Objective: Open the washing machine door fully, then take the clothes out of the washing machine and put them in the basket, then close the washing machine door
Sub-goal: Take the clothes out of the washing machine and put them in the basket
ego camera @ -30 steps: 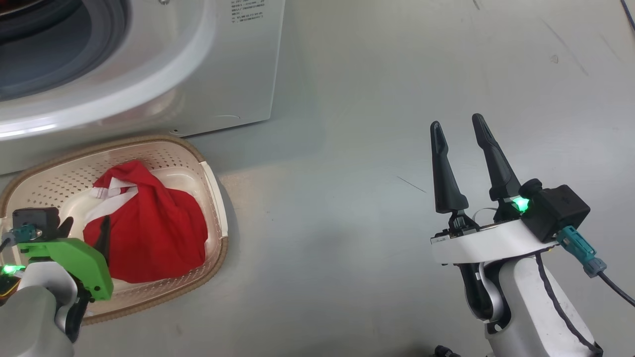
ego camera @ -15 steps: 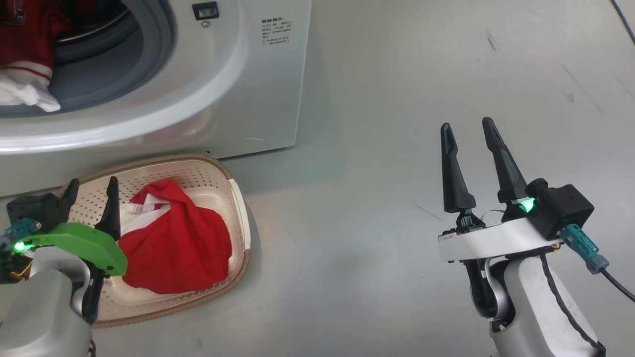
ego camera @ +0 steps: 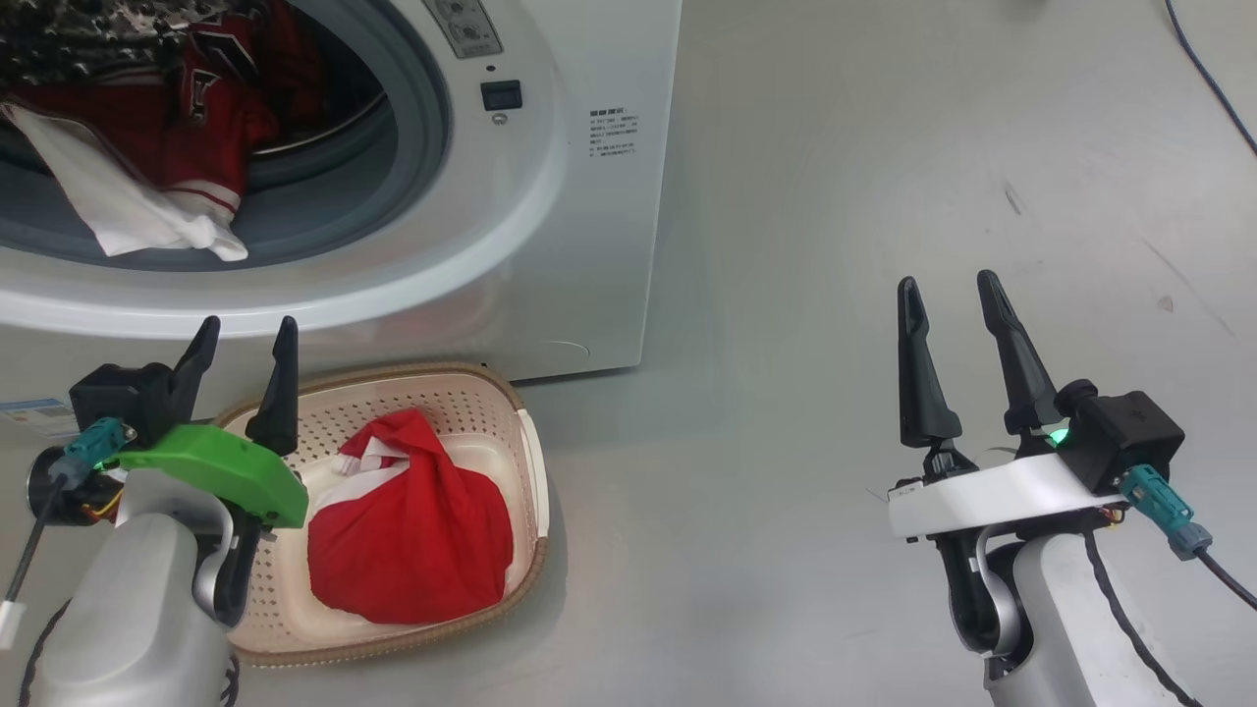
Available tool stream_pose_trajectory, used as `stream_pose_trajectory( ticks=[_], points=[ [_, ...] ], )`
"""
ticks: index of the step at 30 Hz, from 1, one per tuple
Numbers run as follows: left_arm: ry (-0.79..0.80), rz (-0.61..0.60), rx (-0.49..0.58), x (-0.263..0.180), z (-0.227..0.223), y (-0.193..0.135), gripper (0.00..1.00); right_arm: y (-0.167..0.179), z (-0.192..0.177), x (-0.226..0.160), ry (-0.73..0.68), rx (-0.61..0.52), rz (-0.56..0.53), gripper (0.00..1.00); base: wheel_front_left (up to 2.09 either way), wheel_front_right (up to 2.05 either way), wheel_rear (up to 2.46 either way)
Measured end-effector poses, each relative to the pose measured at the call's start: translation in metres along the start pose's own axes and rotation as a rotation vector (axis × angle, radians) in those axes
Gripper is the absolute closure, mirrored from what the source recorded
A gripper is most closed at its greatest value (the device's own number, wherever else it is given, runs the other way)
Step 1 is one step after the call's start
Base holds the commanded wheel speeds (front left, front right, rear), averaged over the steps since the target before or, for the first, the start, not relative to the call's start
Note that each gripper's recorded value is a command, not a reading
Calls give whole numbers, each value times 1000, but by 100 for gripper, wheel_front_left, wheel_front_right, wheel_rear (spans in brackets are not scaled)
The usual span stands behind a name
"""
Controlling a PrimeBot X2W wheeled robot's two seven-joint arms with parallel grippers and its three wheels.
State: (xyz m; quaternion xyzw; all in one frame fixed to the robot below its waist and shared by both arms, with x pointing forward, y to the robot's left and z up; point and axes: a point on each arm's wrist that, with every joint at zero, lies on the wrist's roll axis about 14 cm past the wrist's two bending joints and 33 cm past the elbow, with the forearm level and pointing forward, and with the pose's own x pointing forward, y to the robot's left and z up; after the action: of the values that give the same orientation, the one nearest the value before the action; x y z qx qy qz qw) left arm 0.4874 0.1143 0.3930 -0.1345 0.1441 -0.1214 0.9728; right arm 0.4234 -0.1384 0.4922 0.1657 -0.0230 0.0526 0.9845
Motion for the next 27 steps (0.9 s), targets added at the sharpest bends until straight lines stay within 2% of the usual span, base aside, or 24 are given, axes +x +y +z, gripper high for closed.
stream_pose_trajectory(
  ticks=[14,27],
  points=[
    [-178,38,-15,-53,53,3,0,28,10,-22,-16,13,78,0,0,0,0],
    [-265,45,-42,-100,62,-9,0,40,17,-41,-30,15,108,0,0,0,0]
  ],
)
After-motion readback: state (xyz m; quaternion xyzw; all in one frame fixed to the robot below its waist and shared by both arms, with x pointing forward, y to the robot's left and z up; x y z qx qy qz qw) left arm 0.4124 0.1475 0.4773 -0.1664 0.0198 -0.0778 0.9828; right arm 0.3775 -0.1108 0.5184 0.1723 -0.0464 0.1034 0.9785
